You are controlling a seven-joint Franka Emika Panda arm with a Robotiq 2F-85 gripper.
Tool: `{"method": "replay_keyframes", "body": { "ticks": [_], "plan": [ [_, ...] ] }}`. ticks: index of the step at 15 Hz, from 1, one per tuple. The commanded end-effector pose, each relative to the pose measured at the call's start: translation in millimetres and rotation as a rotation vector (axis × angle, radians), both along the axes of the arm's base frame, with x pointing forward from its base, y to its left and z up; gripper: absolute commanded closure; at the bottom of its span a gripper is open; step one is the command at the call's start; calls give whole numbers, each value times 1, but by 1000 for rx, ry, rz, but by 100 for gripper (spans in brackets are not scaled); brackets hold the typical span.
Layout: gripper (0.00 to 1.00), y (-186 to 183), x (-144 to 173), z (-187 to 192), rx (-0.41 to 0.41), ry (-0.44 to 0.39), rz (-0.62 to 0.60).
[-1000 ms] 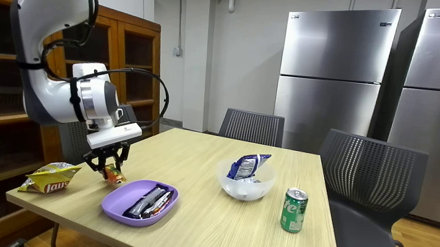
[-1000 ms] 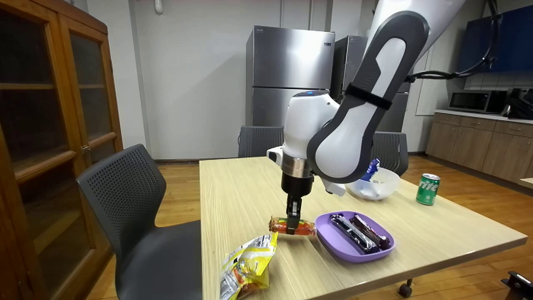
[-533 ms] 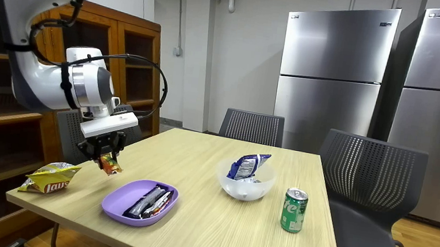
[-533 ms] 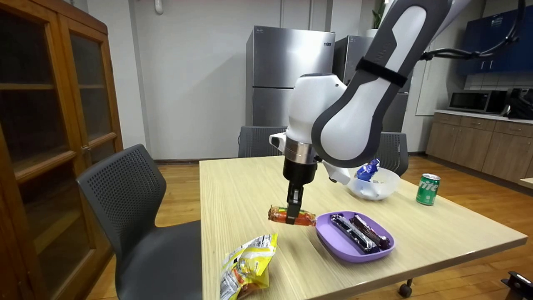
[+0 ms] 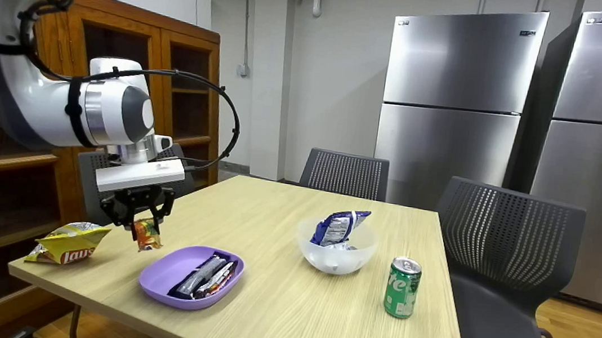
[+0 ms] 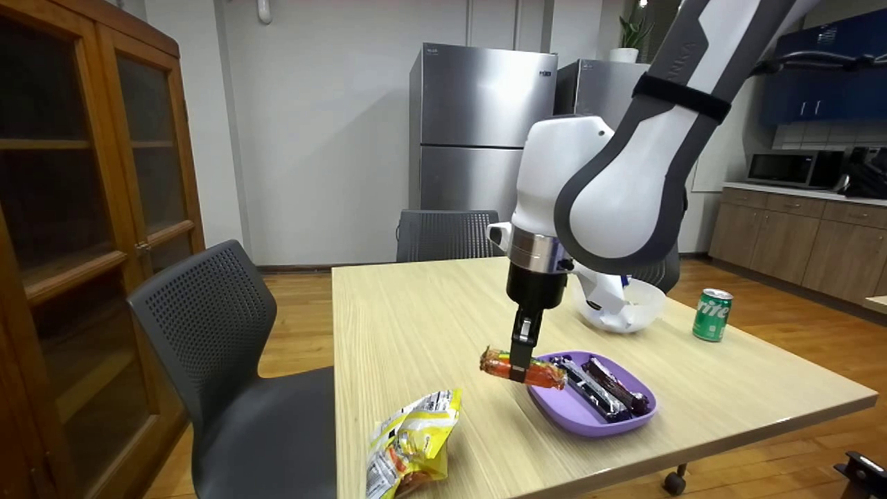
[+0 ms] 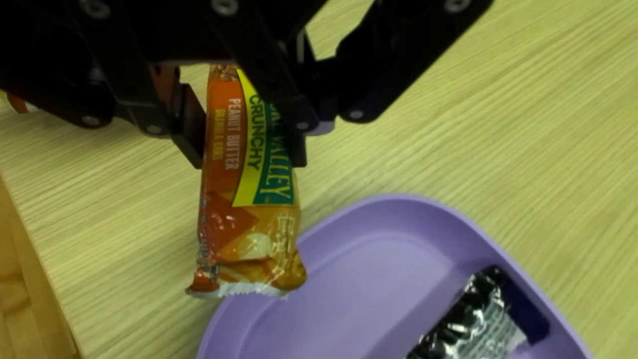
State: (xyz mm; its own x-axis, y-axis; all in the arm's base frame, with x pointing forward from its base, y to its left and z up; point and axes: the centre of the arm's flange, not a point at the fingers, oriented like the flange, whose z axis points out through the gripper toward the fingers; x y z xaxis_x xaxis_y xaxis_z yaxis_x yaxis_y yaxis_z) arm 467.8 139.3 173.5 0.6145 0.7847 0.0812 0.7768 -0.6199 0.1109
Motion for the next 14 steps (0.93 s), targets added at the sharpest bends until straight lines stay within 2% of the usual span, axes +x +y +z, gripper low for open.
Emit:
{"method": "replay_keyframes", "body": {
  "ticks": [1, 8, 14],
  "plan": [
    [83, -24, -34, 11, 30, -5, -118],
    [83, -70, -62, 2, 44, 11, -283],
    [83, -107, -48, -9, 75, -7, -416]
  ]
}}
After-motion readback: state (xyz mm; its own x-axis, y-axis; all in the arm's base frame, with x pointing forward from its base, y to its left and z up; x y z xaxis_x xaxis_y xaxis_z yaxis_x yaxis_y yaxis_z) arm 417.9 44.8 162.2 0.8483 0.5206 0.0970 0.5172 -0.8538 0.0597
